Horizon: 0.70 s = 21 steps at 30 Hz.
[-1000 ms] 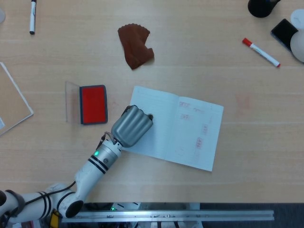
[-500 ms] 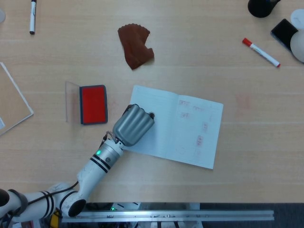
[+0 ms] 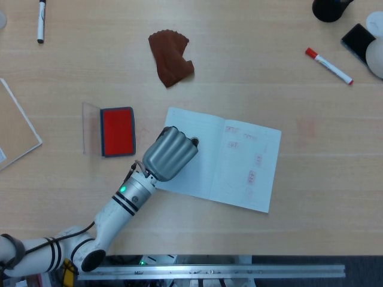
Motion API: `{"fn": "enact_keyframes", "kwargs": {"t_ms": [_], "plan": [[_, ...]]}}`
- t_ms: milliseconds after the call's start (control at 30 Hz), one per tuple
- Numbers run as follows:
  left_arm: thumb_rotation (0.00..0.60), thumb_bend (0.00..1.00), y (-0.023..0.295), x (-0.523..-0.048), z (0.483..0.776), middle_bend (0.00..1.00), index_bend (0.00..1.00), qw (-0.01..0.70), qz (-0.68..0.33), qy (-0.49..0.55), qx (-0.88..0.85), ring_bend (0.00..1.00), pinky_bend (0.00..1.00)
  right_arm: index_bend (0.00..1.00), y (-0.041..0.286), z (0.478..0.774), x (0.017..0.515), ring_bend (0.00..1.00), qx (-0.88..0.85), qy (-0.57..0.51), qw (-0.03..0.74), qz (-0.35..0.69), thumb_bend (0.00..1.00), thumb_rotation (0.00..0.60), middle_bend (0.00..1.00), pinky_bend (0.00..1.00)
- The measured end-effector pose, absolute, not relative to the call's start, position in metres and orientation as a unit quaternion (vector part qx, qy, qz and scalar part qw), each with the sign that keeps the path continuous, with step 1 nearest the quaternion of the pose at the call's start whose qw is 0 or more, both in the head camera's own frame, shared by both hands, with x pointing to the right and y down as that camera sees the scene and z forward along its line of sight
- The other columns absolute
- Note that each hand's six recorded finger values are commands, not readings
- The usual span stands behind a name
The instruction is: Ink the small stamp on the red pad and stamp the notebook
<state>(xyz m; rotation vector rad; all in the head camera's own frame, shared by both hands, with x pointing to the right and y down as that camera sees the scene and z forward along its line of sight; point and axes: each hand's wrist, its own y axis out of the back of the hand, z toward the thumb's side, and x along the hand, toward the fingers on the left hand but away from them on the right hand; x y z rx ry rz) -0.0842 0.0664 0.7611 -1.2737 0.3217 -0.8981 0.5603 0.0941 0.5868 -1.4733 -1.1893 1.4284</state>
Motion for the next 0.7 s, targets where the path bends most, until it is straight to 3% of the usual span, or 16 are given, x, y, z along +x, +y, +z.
{"fn": "enact_keyframes", "kwargs": {"t_ms": [700], "plan": [[0.6, 0.27, 0.049, -0.071, 0.778, 0.96, 0.57, 0.713, -0.416, 0.113, -0.553, 0.98, 1.0, 0.15, 0.094, 0.586, 0.564, 0.18, -0.57, -0.467, 0.374, 0.563, 0.3, 0.6, 0.28, 0.22]]}}
